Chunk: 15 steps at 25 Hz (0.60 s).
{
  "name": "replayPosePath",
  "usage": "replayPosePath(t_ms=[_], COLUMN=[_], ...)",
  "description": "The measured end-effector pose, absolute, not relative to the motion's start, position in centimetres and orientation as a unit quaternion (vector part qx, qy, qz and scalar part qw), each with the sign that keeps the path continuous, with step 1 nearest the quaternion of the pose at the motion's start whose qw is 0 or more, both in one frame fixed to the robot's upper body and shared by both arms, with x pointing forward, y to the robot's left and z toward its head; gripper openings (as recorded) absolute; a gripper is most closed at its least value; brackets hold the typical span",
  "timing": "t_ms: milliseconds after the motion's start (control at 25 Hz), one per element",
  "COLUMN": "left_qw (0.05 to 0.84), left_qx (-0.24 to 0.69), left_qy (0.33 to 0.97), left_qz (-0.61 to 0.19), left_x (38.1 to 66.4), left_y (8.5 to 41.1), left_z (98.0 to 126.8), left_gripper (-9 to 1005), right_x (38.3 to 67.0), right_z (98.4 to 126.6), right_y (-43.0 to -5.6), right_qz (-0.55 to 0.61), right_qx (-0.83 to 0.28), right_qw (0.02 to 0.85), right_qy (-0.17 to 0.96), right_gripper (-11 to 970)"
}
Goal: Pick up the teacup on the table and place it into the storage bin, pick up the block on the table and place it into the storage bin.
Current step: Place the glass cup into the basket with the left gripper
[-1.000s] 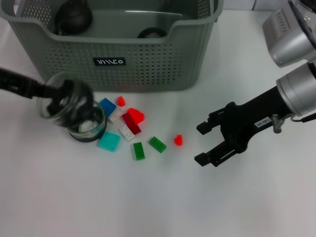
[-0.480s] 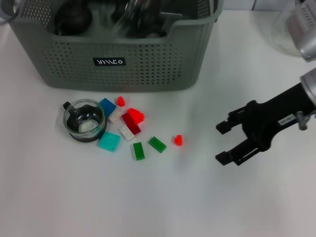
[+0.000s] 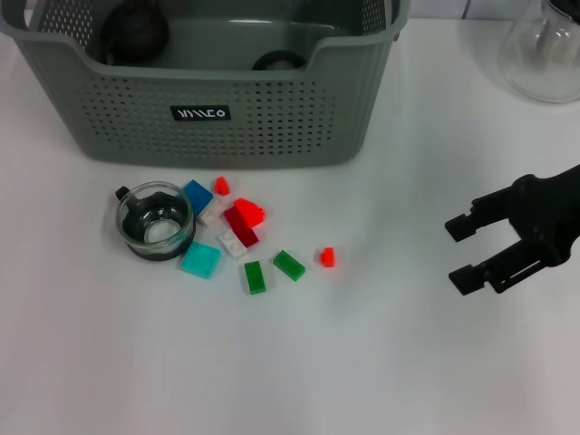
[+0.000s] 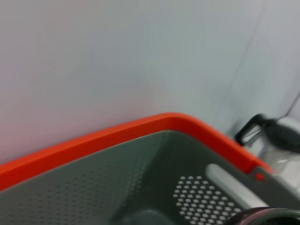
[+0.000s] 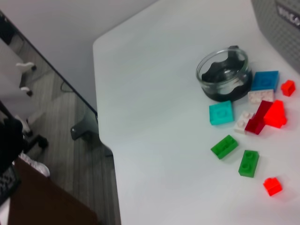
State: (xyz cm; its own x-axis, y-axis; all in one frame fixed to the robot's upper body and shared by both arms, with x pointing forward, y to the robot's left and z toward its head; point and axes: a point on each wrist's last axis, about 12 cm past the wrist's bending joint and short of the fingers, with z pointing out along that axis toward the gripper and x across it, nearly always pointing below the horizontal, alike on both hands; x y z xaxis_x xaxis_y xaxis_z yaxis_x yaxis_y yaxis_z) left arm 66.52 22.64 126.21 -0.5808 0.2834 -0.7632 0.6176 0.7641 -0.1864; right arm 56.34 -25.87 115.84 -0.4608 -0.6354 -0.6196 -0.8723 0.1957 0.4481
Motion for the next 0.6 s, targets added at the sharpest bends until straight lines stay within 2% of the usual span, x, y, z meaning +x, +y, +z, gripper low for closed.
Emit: replayPosePath(t_ms=[200, 600], left_qw=[0.344, 0.321], left_qx=[0.273, 0.287], left_qy=[0.887, 0.901], left_qz=[-0.147, -0.059], left_x=[68.7, 70.9], left_y=[20.0, 16.4], left_z=[125.4, 123.4], left_gripper=[47, 46], right_x=[56.6, 56.8], right_z=[116.3, 116.0], right_y=[-25.9, -25.1], right_qz=[0.397, 0.387], right_qx=[-0.486, -0.492], right_qw=[0.146, 0.138], right_qy=[0.765, 0.768], right_gripper=[923, 923])
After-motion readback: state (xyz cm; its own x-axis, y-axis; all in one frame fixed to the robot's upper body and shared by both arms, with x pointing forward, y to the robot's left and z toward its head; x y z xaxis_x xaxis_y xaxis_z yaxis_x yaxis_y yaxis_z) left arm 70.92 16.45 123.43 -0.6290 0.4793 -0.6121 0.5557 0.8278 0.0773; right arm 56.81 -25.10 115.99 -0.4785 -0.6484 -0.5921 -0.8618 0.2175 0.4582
